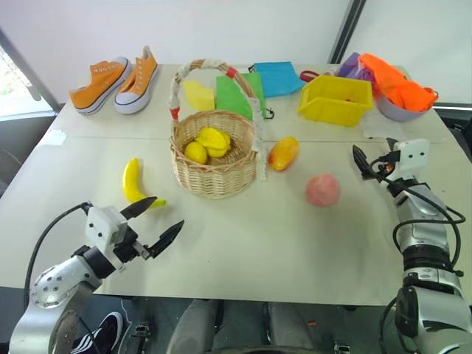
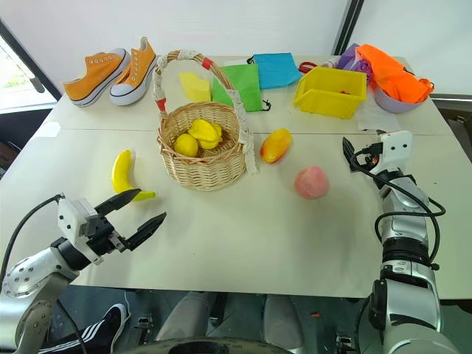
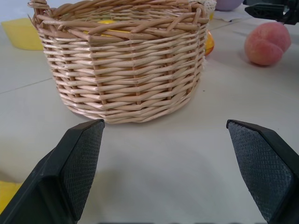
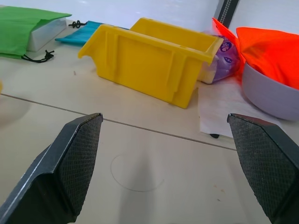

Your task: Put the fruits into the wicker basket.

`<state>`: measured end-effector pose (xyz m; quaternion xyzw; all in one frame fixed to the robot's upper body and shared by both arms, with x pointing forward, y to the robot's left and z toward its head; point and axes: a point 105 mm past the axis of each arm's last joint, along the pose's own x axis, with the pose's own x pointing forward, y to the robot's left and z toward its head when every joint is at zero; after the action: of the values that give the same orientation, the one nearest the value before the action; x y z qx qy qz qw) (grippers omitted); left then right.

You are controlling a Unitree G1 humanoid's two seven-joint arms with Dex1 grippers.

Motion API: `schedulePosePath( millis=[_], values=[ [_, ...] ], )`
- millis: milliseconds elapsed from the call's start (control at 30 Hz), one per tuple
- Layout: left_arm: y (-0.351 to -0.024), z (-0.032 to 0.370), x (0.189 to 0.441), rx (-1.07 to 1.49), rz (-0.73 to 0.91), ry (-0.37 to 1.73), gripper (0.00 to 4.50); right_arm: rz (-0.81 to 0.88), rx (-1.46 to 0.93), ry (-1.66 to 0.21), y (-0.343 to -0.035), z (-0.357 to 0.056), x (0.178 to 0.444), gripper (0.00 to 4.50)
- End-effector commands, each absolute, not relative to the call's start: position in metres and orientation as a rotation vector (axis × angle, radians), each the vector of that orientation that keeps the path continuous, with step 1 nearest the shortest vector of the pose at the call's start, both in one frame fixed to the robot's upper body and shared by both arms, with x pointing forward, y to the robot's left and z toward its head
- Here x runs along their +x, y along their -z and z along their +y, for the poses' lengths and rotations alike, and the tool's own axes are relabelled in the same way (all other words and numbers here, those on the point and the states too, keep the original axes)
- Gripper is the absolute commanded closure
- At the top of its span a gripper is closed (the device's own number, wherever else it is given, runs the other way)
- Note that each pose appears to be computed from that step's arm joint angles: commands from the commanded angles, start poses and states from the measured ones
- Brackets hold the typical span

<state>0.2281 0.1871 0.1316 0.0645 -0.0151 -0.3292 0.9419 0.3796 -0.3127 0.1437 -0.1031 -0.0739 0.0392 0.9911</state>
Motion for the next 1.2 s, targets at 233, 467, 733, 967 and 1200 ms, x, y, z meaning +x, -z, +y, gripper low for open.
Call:
schedulePosePath(
  millis=[233, 467, 733, 967, 1200],
  values=[
    [-0.141, 0.183, 0.225, 0.129, -0.071, 0.722, 0.00, -0.229, -0.206, -0.132, -0.169, -0.300, 0.381, 0.05],
    [-0.161, 0.179, 0.223, 0.054, -0.130, 0.817, 0.00, -0.123, -0.165, -0.422, -0.181, -0.258, 0.370, 0.05],
    [-0.164, 0.173, 0.220, 0.037, -0.124, 0.914, 0.00, 0.142, -0.224, -0.640, -0.190, -0.232, 0.331, 0.05],
    [-0.163, 0.168, 0.217, 0.035, -0.117, 0.965, 0.00, 0.219, -0.238, -0.713, -0.182, -0.210, 0.308, 0.05],
    [-0.159, 0.168, 0.215, 0.056, -0.098, 0.980, 0.00, 0.211, -0.339, -0.668, -0.175, -0.211, 0.311, 0.05]
  ],
)
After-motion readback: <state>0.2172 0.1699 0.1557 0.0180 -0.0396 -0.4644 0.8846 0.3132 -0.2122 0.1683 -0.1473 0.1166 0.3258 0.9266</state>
